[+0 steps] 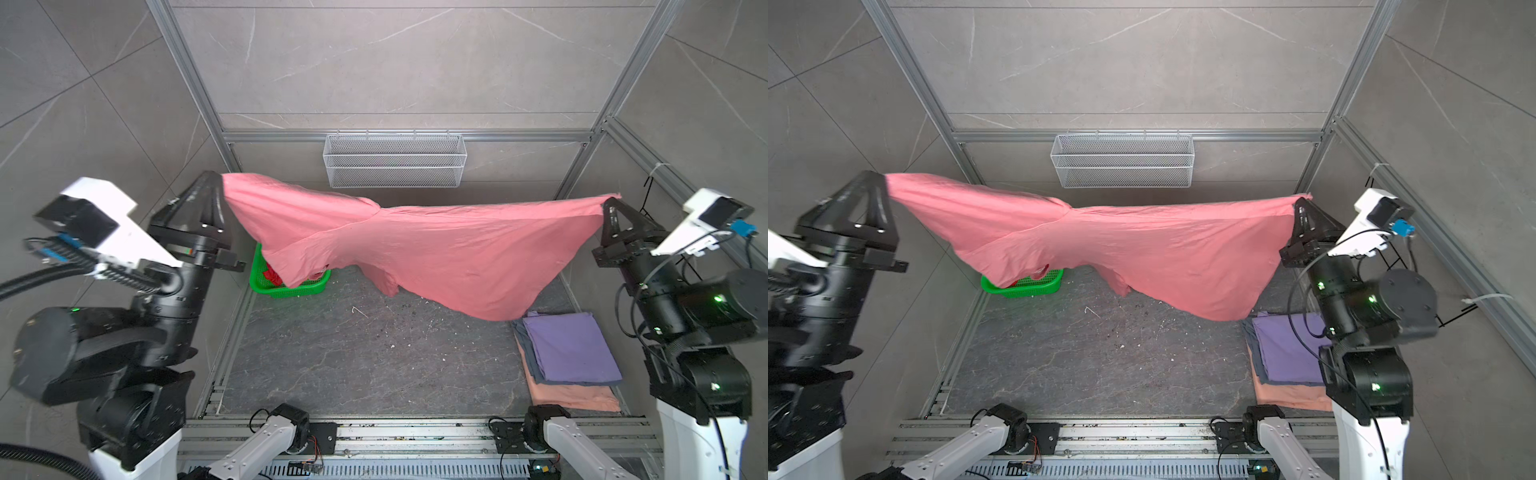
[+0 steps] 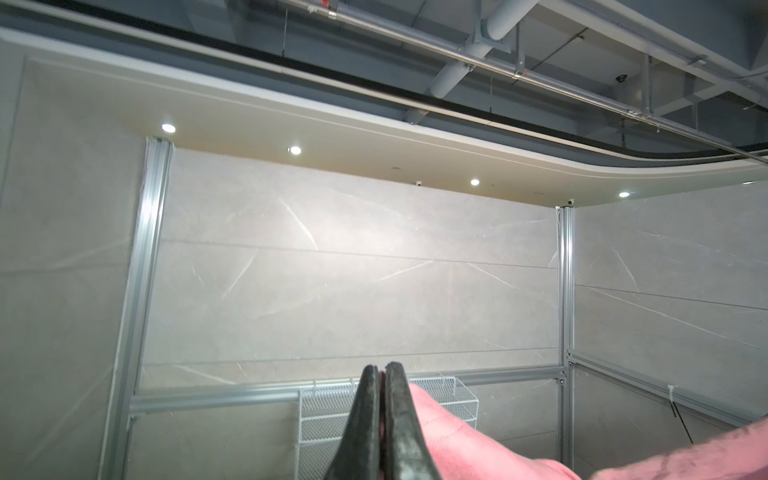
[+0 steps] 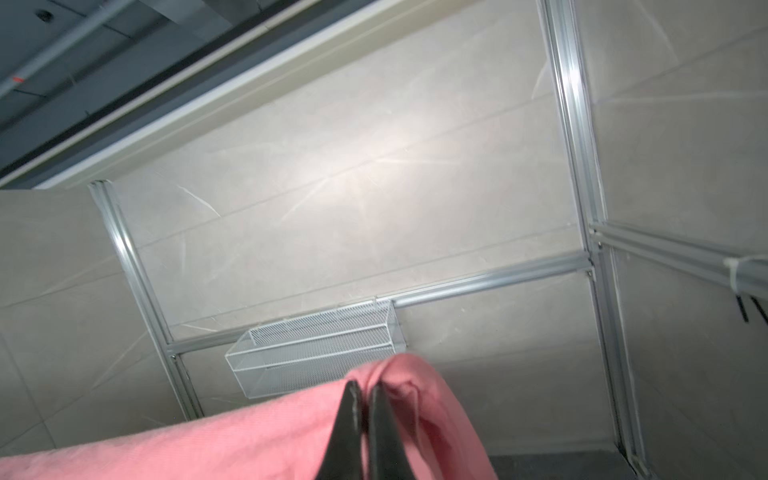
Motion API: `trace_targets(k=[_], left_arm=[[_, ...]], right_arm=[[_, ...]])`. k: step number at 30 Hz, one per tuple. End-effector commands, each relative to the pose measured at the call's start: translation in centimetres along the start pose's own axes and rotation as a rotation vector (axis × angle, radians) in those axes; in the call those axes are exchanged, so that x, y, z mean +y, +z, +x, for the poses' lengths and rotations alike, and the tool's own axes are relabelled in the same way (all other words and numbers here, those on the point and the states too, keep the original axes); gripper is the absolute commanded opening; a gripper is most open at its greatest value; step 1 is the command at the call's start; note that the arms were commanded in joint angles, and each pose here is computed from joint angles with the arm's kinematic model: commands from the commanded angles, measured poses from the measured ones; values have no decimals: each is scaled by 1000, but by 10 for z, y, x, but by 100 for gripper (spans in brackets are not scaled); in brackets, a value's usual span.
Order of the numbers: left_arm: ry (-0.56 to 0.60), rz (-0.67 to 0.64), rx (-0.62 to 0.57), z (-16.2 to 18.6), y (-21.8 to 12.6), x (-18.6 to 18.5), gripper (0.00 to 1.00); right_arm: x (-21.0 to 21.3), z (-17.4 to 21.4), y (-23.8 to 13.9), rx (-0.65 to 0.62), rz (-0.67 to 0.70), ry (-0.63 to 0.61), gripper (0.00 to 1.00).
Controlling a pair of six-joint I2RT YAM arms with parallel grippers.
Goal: Fold and stack the t-shirts
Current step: 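Lift the pink t-shirt high between both grippers and shake it out, then lower the pink t-shirt flat onto the table and open both grippers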
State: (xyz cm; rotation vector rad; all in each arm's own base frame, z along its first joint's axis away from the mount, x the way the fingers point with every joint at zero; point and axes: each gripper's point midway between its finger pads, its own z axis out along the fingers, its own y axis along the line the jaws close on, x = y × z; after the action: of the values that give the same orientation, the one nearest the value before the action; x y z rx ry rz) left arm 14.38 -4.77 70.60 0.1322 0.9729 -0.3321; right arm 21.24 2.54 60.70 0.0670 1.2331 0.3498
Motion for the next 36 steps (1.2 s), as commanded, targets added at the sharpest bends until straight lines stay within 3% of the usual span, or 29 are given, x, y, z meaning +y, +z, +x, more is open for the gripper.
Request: trace_targets(k=[1,4,8,12,17,21,25,27,28,29,31,32,33,36], left_arm=[[135,12,3,0,34,-4,0],[172,-1,1,4,61,-3,0],[216,-48,78,52,111,3,0],[302,-149,230,151,168,23,0],[247,-153,450,287,210,45,0],[207,-154,609,391,220,53,0],[165,-174,714,460,221,65,0],[171,-196,751,481,217,70,0],[177,-206,770,487,214,73,2],[178,-215,788,492,210,74,12],[185,-233,813,497,199,77,47],[186,-249,823,498,192,79,66],[184,-274,844,500,183,83,72],[159,-310,916,505,153,85,80]], right_arm=[[9,-23,-13,-50,-19,-67,0],[-2,-19,1,-51,31,-82,0],[-28,29,48,64,97,-55,0],[-61,96,88,196,179,-19,0],[-95,186,116,363,255,25,0],[-125,274,129,502,314,58,0],[-149,337,141,622,374,70,0],[-158,359,145,670,404,78,13],[-159,364,147,682,407,83,27],[-160,369,148,696,408,90,41],[-159,374,147,710,407,108,54],[-157,373,146,710,399,116,65],[-155,372,144,709,392,125,69],[-148,373,137,727,366,149,69]])
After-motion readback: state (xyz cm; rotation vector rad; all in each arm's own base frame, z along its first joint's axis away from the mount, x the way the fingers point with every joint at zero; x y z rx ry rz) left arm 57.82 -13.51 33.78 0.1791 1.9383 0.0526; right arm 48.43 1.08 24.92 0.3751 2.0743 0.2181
